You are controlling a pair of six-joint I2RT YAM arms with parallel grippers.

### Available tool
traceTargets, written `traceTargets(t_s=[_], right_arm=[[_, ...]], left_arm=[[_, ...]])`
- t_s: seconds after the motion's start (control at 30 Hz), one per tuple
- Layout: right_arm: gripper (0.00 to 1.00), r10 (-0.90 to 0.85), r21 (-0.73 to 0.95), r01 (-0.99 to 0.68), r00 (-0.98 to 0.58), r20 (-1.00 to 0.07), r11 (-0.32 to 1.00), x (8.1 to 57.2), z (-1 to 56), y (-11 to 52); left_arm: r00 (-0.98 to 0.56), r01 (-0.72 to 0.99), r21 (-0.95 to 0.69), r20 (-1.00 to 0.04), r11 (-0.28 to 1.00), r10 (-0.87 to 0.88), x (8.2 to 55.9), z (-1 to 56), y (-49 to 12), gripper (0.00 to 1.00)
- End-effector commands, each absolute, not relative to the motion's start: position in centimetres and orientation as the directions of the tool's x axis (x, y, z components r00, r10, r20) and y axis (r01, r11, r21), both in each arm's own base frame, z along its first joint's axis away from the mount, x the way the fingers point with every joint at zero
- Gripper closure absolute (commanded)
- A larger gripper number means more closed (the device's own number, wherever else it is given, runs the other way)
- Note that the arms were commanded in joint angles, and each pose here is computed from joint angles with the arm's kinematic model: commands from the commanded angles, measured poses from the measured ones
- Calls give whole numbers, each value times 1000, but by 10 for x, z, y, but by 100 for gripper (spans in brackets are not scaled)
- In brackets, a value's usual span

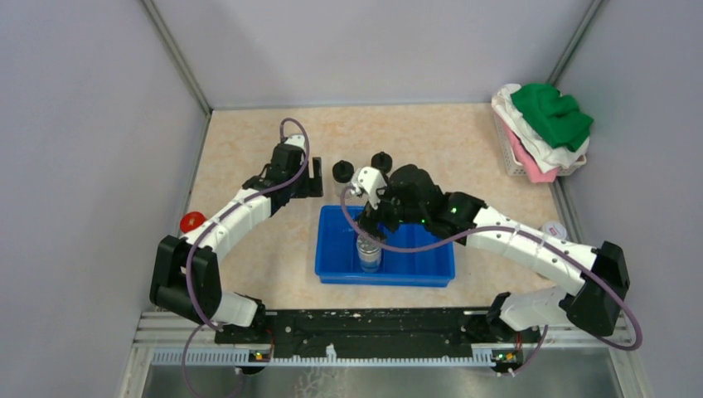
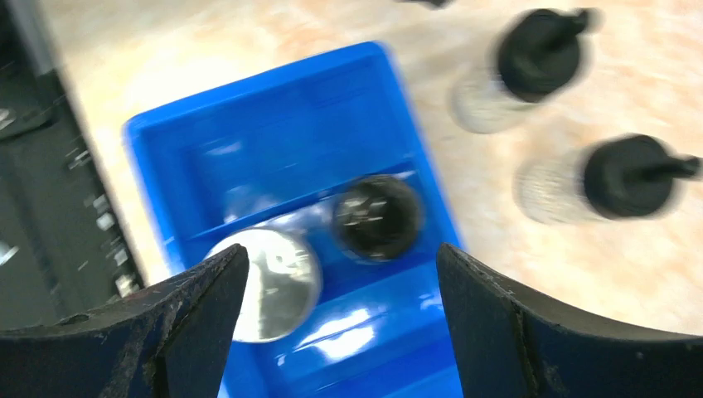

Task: Organize the condiment bottles
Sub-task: Place the bottle in the storage box.

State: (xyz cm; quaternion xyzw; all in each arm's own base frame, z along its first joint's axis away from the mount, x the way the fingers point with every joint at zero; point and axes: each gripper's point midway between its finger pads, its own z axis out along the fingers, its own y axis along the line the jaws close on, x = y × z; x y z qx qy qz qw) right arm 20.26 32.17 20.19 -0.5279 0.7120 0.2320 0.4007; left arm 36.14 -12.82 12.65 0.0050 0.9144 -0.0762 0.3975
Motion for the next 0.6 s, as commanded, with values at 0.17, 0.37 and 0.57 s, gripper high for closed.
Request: traceTargets(t_s=[0.17, 0.37, 0.57], right_arm=[[18, -340, -187, -462, -275, -899, 867, 342, 278, 251], [19, -147, 35, -403, -412, -899, 915, 395, 240, 230], [15, -188, 35, -494, -395, -899, 868, 418, 201, 251]], left_arm=[[-571, 122, -165, -818, 979, -67, 399, 184, -145, 13], [-572, 133, -186, -816, 973, -78, 394, 187, -148, 13], [-573, 135, -198, -815, 971, -86, 381, 169, -145, 13]])
